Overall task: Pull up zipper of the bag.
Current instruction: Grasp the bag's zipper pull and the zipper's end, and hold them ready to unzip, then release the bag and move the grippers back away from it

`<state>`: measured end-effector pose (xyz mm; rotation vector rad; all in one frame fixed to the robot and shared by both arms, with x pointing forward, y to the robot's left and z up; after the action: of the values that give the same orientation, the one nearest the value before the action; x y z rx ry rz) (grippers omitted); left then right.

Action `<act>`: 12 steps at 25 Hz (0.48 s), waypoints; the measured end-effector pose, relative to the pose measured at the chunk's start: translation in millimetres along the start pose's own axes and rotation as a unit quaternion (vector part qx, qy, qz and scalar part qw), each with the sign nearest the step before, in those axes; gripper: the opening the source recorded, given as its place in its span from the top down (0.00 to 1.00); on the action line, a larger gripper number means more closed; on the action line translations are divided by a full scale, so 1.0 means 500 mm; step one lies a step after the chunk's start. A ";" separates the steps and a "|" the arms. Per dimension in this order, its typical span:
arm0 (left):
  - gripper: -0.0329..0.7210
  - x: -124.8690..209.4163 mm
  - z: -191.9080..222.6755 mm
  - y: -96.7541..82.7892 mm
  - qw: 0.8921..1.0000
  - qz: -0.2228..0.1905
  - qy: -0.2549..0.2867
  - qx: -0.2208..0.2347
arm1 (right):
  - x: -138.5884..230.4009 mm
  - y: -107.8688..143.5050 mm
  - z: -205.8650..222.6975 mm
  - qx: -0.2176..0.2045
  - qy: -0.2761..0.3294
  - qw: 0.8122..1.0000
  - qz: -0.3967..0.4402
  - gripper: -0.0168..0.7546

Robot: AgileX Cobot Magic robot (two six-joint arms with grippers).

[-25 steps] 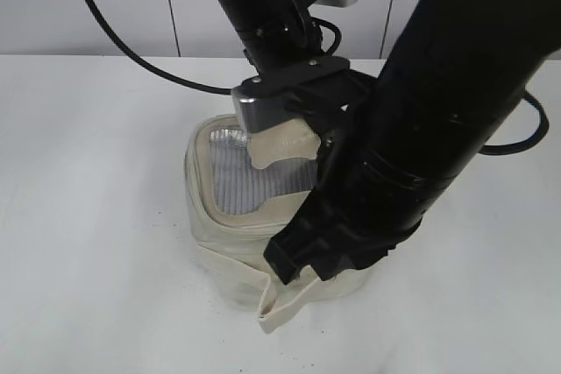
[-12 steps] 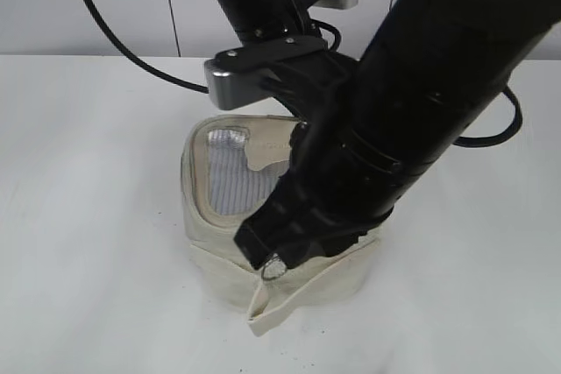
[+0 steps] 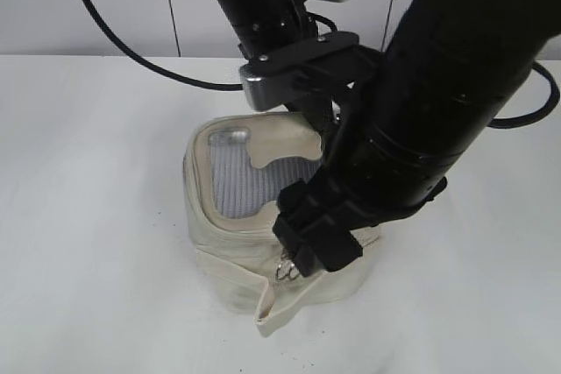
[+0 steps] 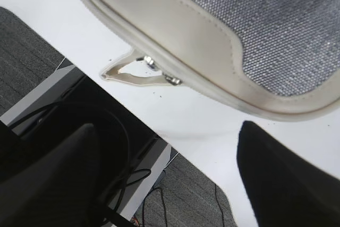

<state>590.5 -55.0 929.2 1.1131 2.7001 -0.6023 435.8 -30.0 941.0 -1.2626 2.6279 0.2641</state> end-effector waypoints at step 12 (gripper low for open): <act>0.51 -0.014 -0.115 0.019 0.996 0.030 -0.045 -0.067 | 0.015 -0.202 -0.103 0.054 -0.070 0.986 0.141 0.21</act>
<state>602.7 -29.0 980.4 1.1004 2.5778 -0.4436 504.5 -110.9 981.3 -0.8073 2.6527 0.2403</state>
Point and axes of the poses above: a point on each arm's last joint axis where the gripper is mounted, z pointing out along that axis toward the gripper, y along the wrist's bending axis when the last joint is at zero, x = y × z, the point moved 10 cm from there along z, pointing out along that axis toward the gripper, and after that the axes turned 10 degrees about -z, right-handed, at the moved point
